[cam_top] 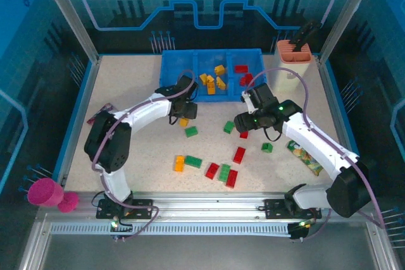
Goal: Sort the legos into containers by color
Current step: Pick up the lego from the center of the table.
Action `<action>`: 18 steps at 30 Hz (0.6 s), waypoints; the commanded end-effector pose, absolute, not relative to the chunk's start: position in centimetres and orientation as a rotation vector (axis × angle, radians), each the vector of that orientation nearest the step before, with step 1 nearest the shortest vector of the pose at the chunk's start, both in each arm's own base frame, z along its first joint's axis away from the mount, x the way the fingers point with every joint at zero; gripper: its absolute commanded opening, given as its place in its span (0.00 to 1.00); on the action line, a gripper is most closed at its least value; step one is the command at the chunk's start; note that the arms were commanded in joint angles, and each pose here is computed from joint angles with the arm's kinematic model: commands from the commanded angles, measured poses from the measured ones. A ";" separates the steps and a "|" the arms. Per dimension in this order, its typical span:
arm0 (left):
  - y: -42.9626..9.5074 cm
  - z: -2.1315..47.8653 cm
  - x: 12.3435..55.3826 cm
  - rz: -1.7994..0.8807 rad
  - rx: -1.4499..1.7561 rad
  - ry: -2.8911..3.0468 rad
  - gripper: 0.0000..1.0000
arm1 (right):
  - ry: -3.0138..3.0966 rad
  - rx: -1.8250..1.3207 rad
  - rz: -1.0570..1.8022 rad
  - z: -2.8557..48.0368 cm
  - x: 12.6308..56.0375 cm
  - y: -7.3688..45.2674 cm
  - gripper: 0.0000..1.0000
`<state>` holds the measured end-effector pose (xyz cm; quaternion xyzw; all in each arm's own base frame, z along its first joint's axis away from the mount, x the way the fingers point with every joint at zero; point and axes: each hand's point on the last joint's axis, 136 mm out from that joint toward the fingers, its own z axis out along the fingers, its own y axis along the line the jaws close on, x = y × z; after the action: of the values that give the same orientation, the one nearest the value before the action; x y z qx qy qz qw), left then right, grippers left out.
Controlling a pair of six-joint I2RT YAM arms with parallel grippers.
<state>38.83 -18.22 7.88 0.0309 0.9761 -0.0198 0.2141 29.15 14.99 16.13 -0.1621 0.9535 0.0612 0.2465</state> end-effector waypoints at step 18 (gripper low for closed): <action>-16.7 1.8 38.4 0.108 0.076 2.795 0.61 | 2.646 -0.455 0.209 14.9 29.5 16.3 0.76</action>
<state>38.76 -17.34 2.93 0.0320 0.9830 0.0214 0.1793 29.41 15.54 14.59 -0.1642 0.9593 0.0634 0.2209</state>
